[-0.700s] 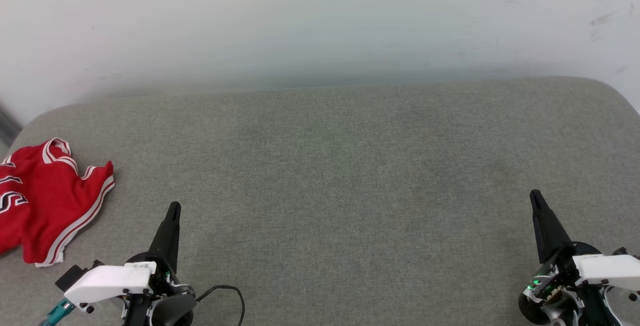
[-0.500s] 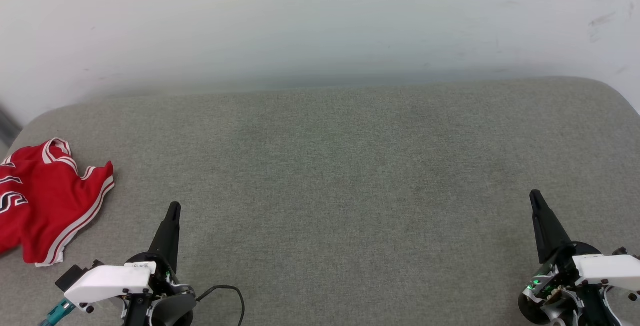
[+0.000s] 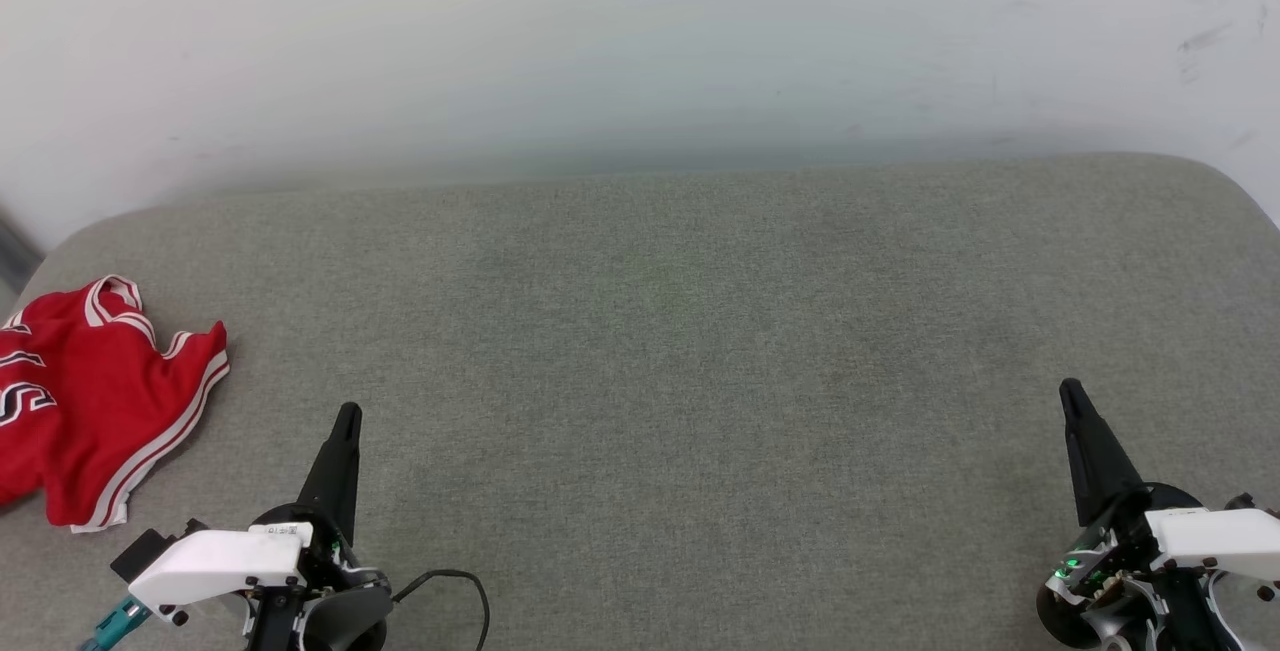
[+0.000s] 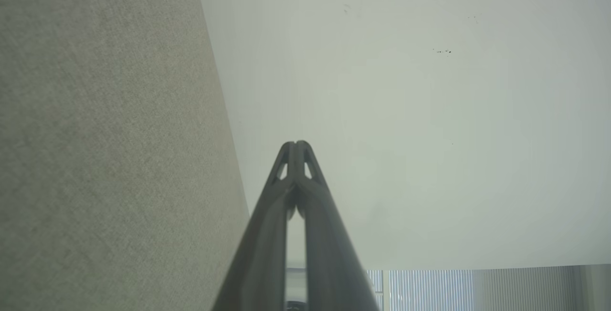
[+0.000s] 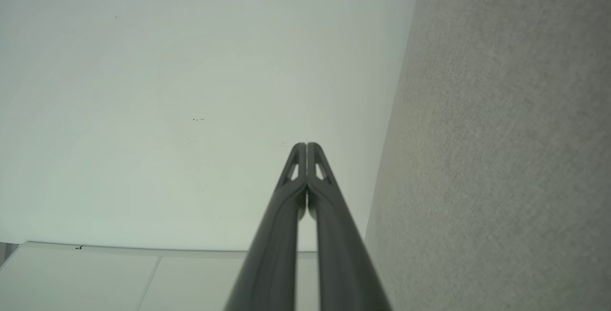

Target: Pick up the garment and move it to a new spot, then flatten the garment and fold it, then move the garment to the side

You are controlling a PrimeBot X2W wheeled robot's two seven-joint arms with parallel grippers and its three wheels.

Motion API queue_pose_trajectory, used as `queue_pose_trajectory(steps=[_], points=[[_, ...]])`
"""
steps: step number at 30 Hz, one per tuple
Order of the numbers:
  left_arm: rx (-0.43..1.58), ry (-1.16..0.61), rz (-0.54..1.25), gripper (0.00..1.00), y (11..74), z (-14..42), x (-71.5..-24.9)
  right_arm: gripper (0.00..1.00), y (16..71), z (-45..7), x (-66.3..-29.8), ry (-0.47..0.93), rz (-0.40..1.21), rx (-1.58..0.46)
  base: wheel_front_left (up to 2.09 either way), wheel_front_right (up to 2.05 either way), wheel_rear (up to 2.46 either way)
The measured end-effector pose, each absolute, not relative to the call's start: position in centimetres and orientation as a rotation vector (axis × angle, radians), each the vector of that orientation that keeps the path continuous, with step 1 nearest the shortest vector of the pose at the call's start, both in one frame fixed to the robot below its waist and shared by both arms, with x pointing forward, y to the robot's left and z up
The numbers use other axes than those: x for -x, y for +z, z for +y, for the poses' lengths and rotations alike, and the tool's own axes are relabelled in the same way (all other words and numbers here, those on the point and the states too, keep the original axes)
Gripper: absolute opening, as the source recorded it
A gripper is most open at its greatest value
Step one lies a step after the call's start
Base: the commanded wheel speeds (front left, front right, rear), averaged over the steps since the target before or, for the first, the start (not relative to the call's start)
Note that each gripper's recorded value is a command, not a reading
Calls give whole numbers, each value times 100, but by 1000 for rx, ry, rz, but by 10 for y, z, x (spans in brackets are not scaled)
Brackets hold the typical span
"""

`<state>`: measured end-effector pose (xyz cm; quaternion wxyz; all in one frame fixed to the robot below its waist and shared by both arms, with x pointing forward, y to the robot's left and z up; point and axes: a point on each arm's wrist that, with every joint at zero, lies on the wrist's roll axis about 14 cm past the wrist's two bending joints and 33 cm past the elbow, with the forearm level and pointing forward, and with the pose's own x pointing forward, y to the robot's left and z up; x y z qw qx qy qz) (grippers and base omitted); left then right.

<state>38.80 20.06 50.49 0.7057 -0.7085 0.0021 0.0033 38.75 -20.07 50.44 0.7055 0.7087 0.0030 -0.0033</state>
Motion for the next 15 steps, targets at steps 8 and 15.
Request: queue_pose_trajectory(steps=[8,15], points=[[1575,7,5,0,505,200,-388,0,504,-201,-388,-7,6,-1575,0,0,0],[1583,79,64,100,477,200,-374,100,475,-202,-373,-84,67,-1579,0,0,0]])
